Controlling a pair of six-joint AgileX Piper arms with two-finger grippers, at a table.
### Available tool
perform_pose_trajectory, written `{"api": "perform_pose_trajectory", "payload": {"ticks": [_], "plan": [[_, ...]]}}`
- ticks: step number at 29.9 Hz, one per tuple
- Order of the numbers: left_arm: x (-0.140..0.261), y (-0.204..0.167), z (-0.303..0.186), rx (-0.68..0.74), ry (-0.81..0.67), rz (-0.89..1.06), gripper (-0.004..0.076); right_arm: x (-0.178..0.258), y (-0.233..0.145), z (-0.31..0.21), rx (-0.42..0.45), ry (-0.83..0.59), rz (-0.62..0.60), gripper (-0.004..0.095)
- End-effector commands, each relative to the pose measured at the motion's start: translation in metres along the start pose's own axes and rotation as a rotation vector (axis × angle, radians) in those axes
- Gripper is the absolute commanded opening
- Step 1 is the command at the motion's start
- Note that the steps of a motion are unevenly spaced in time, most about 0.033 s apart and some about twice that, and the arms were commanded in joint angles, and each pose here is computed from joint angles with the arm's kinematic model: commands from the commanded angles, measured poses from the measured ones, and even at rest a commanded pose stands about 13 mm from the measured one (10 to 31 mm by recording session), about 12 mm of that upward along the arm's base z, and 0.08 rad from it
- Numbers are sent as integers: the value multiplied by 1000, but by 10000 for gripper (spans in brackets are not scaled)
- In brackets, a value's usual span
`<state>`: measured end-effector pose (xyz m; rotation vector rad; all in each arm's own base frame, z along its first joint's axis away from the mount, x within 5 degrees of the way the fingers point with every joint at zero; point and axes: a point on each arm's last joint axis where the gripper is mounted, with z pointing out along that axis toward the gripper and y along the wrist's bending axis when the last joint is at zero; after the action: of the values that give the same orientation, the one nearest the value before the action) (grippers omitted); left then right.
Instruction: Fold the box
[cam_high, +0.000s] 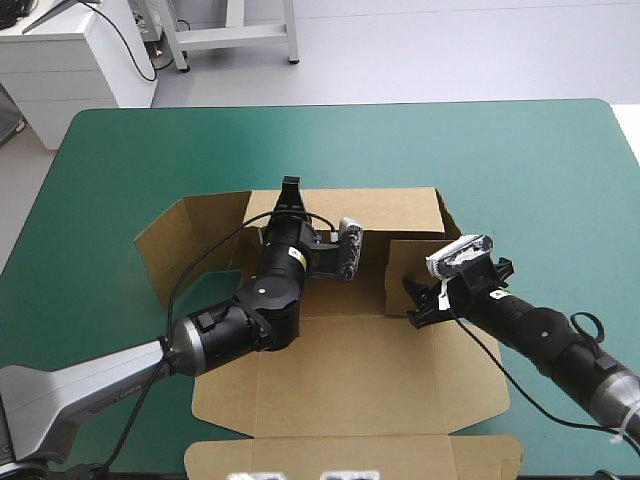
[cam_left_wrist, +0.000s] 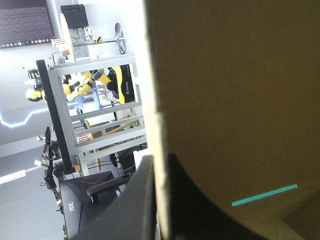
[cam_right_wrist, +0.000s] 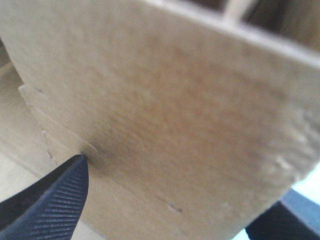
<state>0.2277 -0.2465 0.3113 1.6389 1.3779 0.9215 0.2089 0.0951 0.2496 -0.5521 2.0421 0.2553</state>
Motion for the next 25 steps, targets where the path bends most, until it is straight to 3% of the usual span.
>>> {"api": "perform_pose_trajectory", "payload": {"ticks": [1,4,7,9,14,25], "plan": [[2,9,-10,-11,-18,-31,-8,-17,-5,-7,109,-108,23,736],[2,9,-10,-11,-18,-31,-8,-18,-9,-7,155,-129,71,717],[2,9,-10,-11,-18,-31,-8,-18,-8,-7,156,-129,55,635],[2,9,-10,-12,-22,-31,-8,-18,-8,-7,157,-128,37,496],[2,9,-10,-12,-24,-31,-8,-29,-9,-8,160,-144,-76,-25],[1,9,-10,-14,-34,-31,-8,-40,-5,15,104,-105,-93,-21]]}}
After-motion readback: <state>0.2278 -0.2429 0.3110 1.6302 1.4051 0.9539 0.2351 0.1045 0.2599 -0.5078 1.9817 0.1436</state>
